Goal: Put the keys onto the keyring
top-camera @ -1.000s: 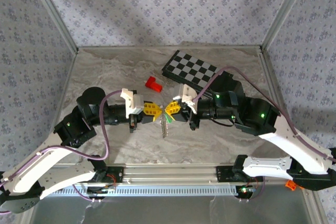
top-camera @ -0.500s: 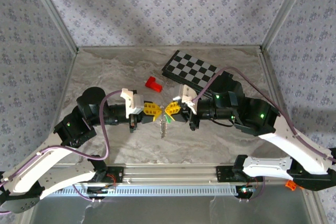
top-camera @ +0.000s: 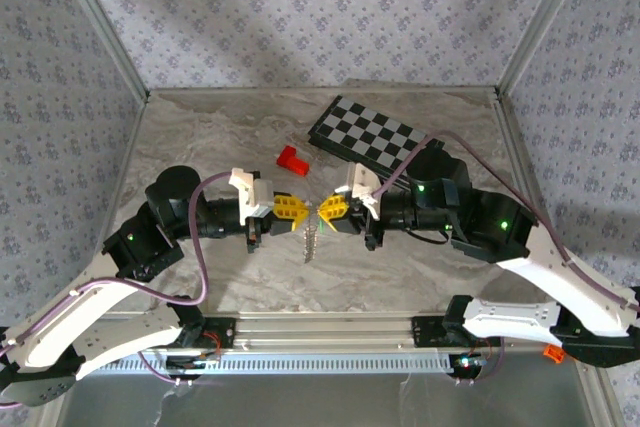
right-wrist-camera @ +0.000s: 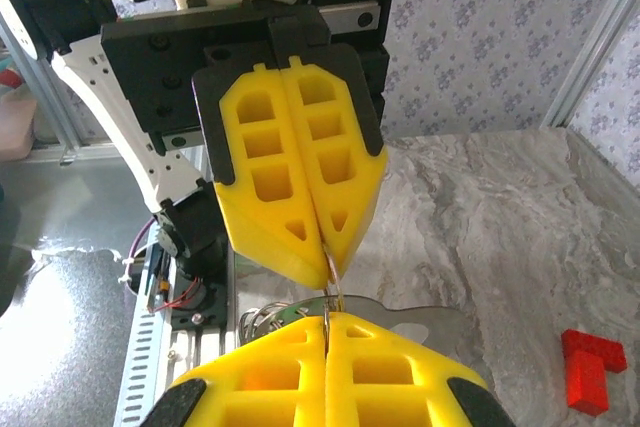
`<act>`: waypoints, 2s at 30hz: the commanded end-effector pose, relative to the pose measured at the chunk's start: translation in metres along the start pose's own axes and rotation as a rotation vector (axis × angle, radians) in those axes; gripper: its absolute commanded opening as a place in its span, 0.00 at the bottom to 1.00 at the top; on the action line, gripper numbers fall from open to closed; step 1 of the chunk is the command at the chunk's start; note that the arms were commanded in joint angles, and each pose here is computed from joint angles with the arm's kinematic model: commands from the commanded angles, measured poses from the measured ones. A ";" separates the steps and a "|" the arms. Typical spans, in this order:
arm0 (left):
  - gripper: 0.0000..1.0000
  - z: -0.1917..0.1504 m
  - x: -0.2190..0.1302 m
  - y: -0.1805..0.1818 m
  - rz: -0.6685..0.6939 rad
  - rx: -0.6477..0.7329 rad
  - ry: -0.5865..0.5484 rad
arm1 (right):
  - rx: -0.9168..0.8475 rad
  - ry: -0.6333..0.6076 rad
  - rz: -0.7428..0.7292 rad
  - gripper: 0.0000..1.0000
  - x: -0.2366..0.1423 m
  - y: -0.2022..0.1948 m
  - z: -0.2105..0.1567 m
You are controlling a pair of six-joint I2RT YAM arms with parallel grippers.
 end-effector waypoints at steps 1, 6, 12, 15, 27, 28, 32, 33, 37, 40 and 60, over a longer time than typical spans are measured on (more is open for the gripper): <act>0.00 0.012 -0.002 -0.008 -0.034 0.020 -0.045 | 0.005 -0.037 -0.030 0.00 -0.005 -0.005 0.007; 0.00 0.013 -0.003 -0.009 -0.034 0.021 -0.049 | 0.007 -0.037 -0.032 0.00 -0.005 -0.005 0.007; 0.00 0.014 -0.003 -0.009 -0.035 0.021 -0.049 | 0.006 -0.038 -0.044 0.00 -0.007 -0.006 0.006; 0.00 0.014 -0.003 -0.009 -0.036 0.022 -0.050 | 0.004 -0.041 -0.048 0.00 -0.008 -0.007 0.006; 0.00 0.015 -0.001 -0.009 -0.039 0.019 -0.048 | 0.002 -0.041 -0.036 0.00 -0.005 -0.006 0.004; 0.00 0.015 -0.001 -0.009 -0.040 0.018 -0.048 | 0.002 -0.042 -0.037 0.00 -0.005 -0.007 0.005; 0.00 0.015 -0.001 -0.009 -0.040 0.016 -0.050 | -0.004 -0.045 -0.038 0.00 -0.004 -0.007 0.005; 0.00 0.015 -0.002 -0.009 -0.040 0.016 -0.053 | -0.004 -0.046 -0.037 0.00 -0.004 -0.007 0.004; 0.00 0.016 -0.001 -0.010 -0.043 0.016 -0.054 | -0.003 -0.043 -0.037 0.00 -0.003 -0.007 0.003; 0.00 0.016 -0.002 -0.009 -0.042 0.014 -0.055 | -0.006 -0.045 -0.041 0.00 -0.004 -0.007 0.003; 0.00 0.014 0.000 -0.009 -0.047 0.009 -0.056 | -0.011 -0.052 -0.039 0.00 -0.001 -0.007 0.004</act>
Point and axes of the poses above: each hand's point on the last joint's axis, 136 mm out from that joint toward the fingers, its own x axis out along the fingers, its own y axis along the line the jaws close on, z = x × y, the point moved 1 cm from there along -x, back along the fingers, and after that the axes turned 13 degrees about -x, right-handed, at the moved point
